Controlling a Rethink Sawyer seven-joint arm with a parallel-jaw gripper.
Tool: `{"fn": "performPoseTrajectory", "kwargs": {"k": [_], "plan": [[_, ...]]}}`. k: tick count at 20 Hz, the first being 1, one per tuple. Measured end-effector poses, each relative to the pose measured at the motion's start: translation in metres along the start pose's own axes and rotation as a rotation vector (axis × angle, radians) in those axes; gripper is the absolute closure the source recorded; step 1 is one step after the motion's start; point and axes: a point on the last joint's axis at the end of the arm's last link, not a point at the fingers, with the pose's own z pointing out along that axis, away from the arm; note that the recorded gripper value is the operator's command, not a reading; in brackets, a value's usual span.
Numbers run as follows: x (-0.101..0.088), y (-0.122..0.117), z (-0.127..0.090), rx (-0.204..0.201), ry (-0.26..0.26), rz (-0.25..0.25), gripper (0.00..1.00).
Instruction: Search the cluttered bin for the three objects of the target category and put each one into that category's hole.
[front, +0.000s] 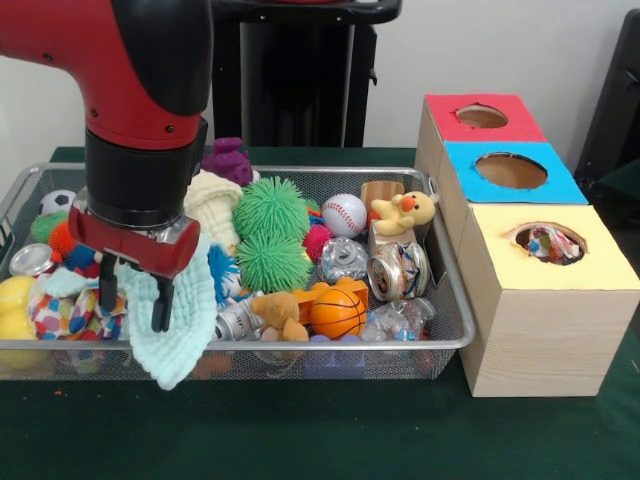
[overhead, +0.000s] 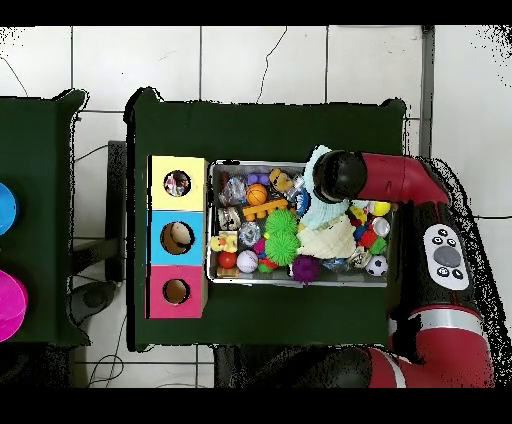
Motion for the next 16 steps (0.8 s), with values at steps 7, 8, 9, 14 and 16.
{"fn": "performPoseTrajectory", "kwargs": {"k": [7,8,9,14,16], "plan": [[-0.0008,-0.0043,0.0002,0.002,-0.001,0.005,0.0],[-0.0009,-0.0052,0.0003,0.002,0.0,0.006,0.0],[-0.001,-0.0056,0.0003,0.002,-0.001,0.006,0.0],[-0.0036,-0.0088,-0.0017,0.003,-0.005,0.01,0.0],[-0.0066,-0.0094,-0.0032,0.005,-0.008,0.012,0.0]]}}
